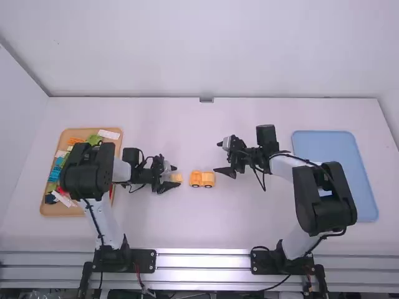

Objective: Assemble lego blocks to make yellow taxi

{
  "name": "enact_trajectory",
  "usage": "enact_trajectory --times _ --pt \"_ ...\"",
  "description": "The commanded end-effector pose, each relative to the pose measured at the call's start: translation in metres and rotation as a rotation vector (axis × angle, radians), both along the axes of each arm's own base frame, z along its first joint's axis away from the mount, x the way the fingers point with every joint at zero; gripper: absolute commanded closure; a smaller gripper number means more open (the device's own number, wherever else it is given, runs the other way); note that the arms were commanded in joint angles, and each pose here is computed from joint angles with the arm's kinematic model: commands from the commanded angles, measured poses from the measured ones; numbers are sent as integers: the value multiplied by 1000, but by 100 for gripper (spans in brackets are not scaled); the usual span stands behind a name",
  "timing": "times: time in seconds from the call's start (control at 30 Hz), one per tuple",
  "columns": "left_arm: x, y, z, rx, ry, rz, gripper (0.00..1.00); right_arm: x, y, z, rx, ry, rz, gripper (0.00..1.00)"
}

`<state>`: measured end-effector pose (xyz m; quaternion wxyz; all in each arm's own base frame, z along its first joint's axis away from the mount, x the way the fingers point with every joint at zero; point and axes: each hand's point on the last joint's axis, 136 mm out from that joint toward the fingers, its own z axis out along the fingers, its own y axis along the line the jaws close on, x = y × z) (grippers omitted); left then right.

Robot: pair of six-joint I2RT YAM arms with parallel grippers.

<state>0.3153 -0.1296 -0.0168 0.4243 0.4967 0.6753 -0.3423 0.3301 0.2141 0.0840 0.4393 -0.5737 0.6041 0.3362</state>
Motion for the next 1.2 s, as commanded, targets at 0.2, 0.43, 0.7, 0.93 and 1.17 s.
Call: enact_trajectory --times 0.2,0.43,0.7,0.93,1.17 --pt "-3 12 -23 116 46 15 33 6 2 6 13 -17 8 2" --pt "-12 14 -17 117 29 27 33 9 2 8 17 -39 7 1" --pt "-18 8 -18 104 -33 15 58 9 2 8 16 -34 7 1" --pt "-15 10 -19 105 -32 64 68 15 -1 3 -20 -50 -25 1" --pt "0 10 10 69 -118 132 70 10 -2 -2 -30 -7 -26 1"
